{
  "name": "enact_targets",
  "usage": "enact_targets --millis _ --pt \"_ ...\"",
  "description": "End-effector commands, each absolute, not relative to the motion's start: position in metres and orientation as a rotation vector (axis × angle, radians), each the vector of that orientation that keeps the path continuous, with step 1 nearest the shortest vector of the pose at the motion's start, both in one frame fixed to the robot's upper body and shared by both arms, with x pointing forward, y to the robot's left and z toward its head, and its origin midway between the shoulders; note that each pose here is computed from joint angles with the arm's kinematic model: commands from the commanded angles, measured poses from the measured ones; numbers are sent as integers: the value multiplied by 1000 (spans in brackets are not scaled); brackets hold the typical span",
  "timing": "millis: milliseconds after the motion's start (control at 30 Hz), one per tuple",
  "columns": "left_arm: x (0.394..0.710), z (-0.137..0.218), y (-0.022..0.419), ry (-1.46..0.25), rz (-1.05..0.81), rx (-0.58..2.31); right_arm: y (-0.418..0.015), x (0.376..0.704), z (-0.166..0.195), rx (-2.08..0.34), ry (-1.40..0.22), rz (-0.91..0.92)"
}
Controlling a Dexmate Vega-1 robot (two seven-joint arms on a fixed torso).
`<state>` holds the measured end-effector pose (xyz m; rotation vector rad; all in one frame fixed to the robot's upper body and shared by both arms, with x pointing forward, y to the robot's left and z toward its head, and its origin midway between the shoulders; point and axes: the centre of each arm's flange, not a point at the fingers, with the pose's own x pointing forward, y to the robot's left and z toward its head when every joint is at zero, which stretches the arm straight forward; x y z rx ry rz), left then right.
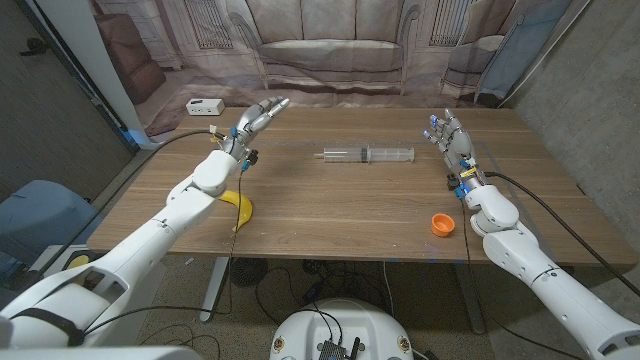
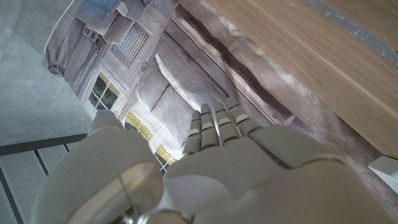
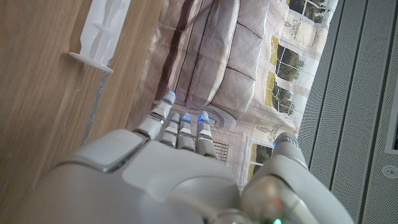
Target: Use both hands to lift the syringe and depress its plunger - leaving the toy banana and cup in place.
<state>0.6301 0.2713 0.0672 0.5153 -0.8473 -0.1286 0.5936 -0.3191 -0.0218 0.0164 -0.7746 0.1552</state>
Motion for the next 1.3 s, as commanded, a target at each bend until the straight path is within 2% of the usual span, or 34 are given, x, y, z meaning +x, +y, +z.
enact_targets --millis 33,900,1300 --pt "636 88 251 -860 -153 668 -323 585 -27 27 -783 136" --pt "632 103 203 -897 -147 913 -332 580 -35 51 -784 125" --pt "627 106 191 -930 -88 1033 -332 578 -36 51 -785 123"
